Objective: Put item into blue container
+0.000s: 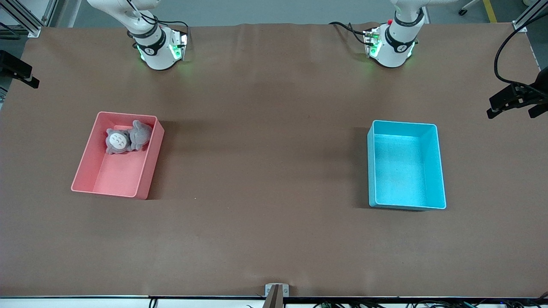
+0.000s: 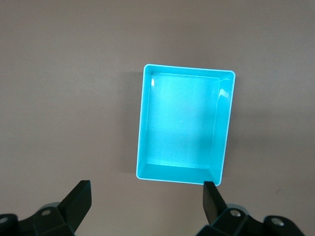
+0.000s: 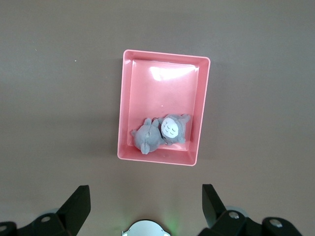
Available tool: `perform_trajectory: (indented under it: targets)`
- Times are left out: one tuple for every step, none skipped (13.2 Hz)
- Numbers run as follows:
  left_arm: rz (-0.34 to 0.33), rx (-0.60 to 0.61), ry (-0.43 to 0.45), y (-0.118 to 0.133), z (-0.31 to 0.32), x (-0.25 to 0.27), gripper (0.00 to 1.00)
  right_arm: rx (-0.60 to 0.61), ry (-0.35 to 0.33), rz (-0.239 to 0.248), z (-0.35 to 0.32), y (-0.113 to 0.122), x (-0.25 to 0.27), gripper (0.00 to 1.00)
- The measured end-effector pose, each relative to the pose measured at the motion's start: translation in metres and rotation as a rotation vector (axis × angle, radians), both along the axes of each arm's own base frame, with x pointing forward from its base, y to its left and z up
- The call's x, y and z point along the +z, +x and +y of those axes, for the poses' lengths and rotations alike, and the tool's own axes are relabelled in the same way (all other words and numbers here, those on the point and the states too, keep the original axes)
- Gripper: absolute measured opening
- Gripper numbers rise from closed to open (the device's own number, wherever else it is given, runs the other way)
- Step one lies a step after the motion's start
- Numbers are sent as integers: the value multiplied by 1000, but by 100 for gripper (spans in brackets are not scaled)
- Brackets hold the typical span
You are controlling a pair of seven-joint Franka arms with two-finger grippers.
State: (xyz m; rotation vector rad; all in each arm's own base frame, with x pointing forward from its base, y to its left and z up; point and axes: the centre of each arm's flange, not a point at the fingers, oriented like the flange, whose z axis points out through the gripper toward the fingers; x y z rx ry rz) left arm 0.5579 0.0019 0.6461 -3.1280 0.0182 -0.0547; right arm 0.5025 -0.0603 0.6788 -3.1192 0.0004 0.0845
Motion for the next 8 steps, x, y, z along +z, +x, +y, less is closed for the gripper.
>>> perform_trajectory:
  targets:
    - [-2, 0, 0, 0, 0, 0, 100, 1, 0, 0, 0, 0, 0, 100]
    - [-6, 0, 0, 1, 0, 1, 100, 1, 0, 0, 0, 0, 0, 100]
    - [-8, 0, 0, 1, 0, 1, 100, 1, 0, 0, 0, 0, 0, 100]
    - [-8, 0, 0, 1, 0, 1, 100, 1, 0, 1, 0, 0, 0, 100]
    - [-9, 0, 0, 1, 0, 1, 100, 1, 0, 1, 0, 0, 0, 100]
    - [-9, 0, 0, 1, 0, 1, 100, 1, 0, 2, 0, 0, 0, 100]
    - [-9, 0, 0, 1, 0, 1, 100, 1, 0, 2, 0, 0, 0, 100]
    - [-10, 0, 0, 1, 0, 1, 100, 1, 0, 3, 0, 0, 0, 100]
